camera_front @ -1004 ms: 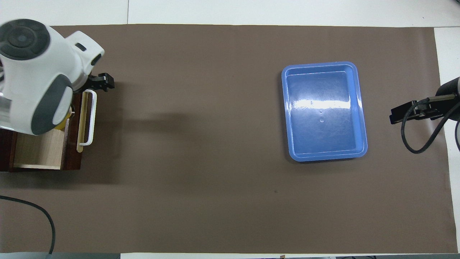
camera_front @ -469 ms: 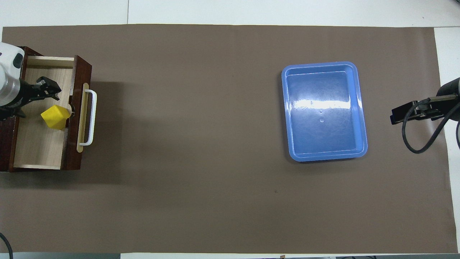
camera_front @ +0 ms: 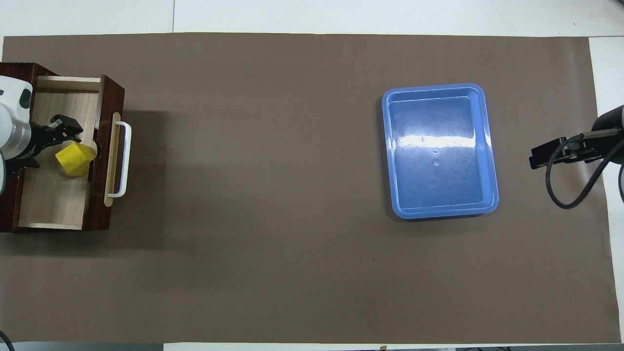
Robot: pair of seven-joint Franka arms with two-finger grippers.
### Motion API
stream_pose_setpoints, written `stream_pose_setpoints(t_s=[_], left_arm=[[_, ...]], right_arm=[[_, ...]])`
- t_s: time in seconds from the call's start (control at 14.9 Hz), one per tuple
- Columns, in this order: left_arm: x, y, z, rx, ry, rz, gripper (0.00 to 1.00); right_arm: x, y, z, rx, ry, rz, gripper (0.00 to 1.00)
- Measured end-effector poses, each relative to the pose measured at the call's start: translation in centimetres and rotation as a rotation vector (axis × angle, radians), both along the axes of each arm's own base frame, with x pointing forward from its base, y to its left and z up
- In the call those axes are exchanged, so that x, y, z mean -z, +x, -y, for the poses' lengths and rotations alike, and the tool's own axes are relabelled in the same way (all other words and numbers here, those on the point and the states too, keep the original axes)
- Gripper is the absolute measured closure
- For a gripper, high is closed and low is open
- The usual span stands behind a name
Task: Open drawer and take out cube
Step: 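Release the handle and grasp the yellow cube with the left gripper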
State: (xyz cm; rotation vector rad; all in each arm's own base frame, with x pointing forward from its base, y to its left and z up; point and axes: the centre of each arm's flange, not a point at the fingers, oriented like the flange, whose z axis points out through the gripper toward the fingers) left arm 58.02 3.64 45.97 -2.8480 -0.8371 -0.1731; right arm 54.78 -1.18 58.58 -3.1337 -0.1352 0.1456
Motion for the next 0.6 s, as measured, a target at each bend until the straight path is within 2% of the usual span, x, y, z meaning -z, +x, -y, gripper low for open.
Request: stream_pose_setpoints(t_s=[0.27, 0.33, 0.4, 0.47, 0.6], left_arm=[[0.7, 0.0, 0.2, -0.005, -0.007, 0.024, 0.0], [0.9, 0.0, 0.3, -0.016, -0.009, 0.027, 0.05], [1.1, 0.0, 0.3, -0.029, -0.011, 0.032, 0.05], [1.4, 0.0, 0.4, -0.037, -0.013, 0.035, 0.15], [1.6, 0.0, 0.4, -0.048, -0.014, 0.035, 0.39]], right_arm=[[0.0, 0.0, 0.0, 0.0, 0.0, 0.0, 0.0], [0.0, 0.0, 0.0, 0.0, 0.0, 0.0, 0.0], [0.0, 0.0, 0.0, 0.0, 0.0, 0.0, 0.0], [0.0, 0.0, 0.0, 0.0, 0.0, -0.001, 0.0], [0.3, 0.0, 0.0, 0.003, 0.002, -0.007, 0.0]])
